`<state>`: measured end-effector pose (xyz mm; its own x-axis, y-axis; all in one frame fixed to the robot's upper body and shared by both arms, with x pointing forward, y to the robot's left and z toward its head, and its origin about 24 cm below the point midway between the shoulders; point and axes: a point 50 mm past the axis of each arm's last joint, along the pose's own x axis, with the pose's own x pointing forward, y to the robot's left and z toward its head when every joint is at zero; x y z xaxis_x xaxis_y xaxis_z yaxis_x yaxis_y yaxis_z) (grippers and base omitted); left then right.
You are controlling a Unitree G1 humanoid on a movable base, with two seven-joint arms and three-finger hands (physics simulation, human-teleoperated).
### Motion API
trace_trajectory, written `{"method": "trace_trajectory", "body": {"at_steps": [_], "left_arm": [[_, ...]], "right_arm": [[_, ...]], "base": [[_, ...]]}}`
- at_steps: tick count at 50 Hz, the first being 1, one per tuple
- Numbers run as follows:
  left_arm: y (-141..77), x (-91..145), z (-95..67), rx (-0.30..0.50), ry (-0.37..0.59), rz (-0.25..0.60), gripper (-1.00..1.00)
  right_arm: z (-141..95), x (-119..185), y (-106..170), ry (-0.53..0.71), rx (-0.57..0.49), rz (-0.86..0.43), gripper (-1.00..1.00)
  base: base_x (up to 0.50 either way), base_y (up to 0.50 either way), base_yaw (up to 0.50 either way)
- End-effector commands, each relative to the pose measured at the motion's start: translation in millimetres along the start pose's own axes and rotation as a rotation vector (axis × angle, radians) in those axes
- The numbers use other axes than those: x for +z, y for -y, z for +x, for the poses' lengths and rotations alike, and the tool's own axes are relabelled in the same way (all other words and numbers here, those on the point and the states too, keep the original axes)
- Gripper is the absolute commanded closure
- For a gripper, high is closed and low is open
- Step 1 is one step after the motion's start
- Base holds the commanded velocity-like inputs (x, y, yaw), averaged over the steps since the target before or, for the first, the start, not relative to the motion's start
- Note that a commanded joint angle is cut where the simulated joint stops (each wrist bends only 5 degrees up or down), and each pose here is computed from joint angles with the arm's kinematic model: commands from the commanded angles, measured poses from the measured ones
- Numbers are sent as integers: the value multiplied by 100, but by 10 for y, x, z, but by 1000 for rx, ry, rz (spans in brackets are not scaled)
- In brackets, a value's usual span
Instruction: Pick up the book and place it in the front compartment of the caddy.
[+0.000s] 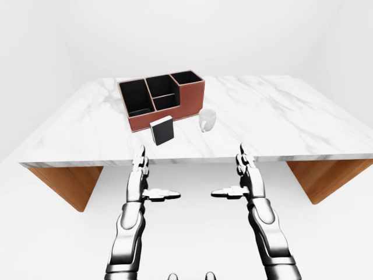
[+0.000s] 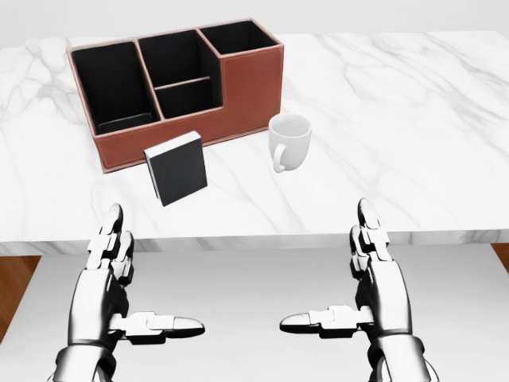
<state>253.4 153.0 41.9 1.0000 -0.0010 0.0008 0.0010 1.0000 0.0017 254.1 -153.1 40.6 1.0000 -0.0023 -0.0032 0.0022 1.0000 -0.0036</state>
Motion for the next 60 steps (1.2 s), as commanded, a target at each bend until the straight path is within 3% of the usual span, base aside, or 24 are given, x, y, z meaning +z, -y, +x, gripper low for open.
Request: {"method": "trace_trajectory", "body": {"at_steps": [1,16,26,60], "left_arm": [[-68,20,-8,-1,3,5,-100],[-61,177,-42,-9,26,15,-100],[-83,403,-55,-9,123,14,-100],[-110,987,-183,-22,380,23,-100]], "right_arm": [[8,-3,72,-8,-6,-7,-100],[-8,57,59,-7,9,-2,-100],[-8,145,89,9,5,-10,-100],[-199,900,87,339,16,-49,-100]], "base": [[0,0,0],[0,0,0],[0,0,0],[0,0,0]]}}
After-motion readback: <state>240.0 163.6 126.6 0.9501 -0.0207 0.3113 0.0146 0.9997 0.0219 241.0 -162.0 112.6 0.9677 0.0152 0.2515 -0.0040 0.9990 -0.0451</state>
